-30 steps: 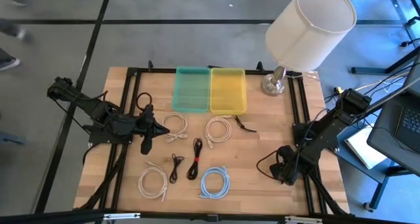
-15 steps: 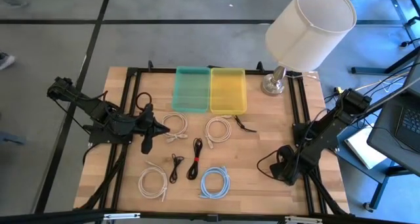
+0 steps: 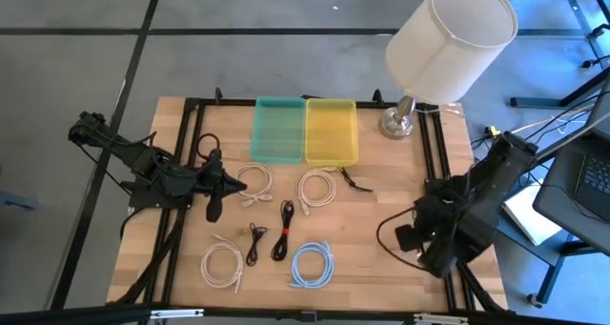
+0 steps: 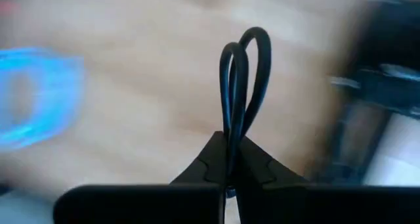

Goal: Pick & Place USB Port
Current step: Put the bottom right black charger cable into the yellow bin

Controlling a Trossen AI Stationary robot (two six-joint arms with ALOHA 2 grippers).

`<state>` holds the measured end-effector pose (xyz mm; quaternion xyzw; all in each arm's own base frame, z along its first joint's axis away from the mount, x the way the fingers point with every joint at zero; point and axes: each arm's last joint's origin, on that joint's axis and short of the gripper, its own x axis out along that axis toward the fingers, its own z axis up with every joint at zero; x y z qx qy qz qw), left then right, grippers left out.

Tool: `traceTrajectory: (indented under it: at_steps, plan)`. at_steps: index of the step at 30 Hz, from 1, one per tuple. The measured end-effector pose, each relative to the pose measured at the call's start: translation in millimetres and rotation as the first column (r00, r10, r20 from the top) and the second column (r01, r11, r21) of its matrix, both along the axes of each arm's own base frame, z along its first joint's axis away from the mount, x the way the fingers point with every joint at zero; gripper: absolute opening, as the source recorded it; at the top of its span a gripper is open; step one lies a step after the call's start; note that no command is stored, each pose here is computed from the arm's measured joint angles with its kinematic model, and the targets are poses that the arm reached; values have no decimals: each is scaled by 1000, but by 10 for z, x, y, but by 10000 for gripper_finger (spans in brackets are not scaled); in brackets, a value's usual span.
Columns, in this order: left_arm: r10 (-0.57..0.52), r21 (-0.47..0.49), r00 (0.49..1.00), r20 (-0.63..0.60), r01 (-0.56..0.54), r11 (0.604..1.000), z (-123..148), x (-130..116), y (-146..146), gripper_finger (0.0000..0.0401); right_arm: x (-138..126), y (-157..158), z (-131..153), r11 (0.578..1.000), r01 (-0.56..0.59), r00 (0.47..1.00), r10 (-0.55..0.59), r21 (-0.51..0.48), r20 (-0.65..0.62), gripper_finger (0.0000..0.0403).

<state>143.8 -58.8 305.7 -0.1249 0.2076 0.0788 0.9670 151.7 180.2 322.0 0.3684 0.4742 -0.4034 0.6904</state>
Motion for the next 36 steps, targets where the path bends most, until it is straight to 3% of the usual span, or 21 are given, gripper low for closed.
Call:
traceTrajectory:
  at_steps: [2, 4, 6, 8, 11, 16, 18, 21, 26, 31, 36]
  plan:
    - [9, 9, 1000, -1, -9, 1000, -3, -1, 4, 3, 92, -26, 173, 989, -87, 982, 105, -121, 157, 7]
    - [14, 27, 1000, -3, -14, 1000, -4, -2, 8, 3, 276, -30, 349, 957, -88, 926, 181, -278, 330, 6]
    - [21, 45, 1000, 1, -21, 999, -2, -2, 12, 3, 445, -12, 473, 878, -79, 855, 303, -471, 421, 6]
    - [31, 54, 1000, 4, -31, 998, 0, -1, 15, 3, 611, -48, 616, 800, -67, 814, 389, -596, 432, 6]
    - [31, 54, 999, 6, -32, 998, 1, 0, 15, 3, 886, -162, 692, 751, -177, 802, 484, -636, 349, 6]
    - [22, 76, 1000, 2, -22, 997, 1, -1, 15, 3, 1410, -481, 718, 638, -411, 661, 700, -651, 269, 6]
    - [24, 83, 1000, 3, -24, 996, 2, -1, 16, 3, 1526, -721, 665, 620, -443, 673, 707, -648, 217, 6]
    - [24, 84, 1000, 3, -24, 996, 2, -1, 17, 3, 1655, -1178, 563, 653, -427, 744, 647, -625, 168, 6]
    - [27, 92, 1000, 1, -27, 995, 0, -2, 19, 3, 1881, -1911, 315, 721, -434, 762, 614, -540, 206, 6]
    - [49, 105, 999, 7, -50, 993, 2, -3, 26, 3, 1991, -2536, -17, 765, -383, 845, 517, -517, 139, 6]
    - [60, 111, 998, 10, -61, 992, 2, -3, 30, 3, 2023, -3013, -284, 816, -354, 884, 452, -458, 123, 6]
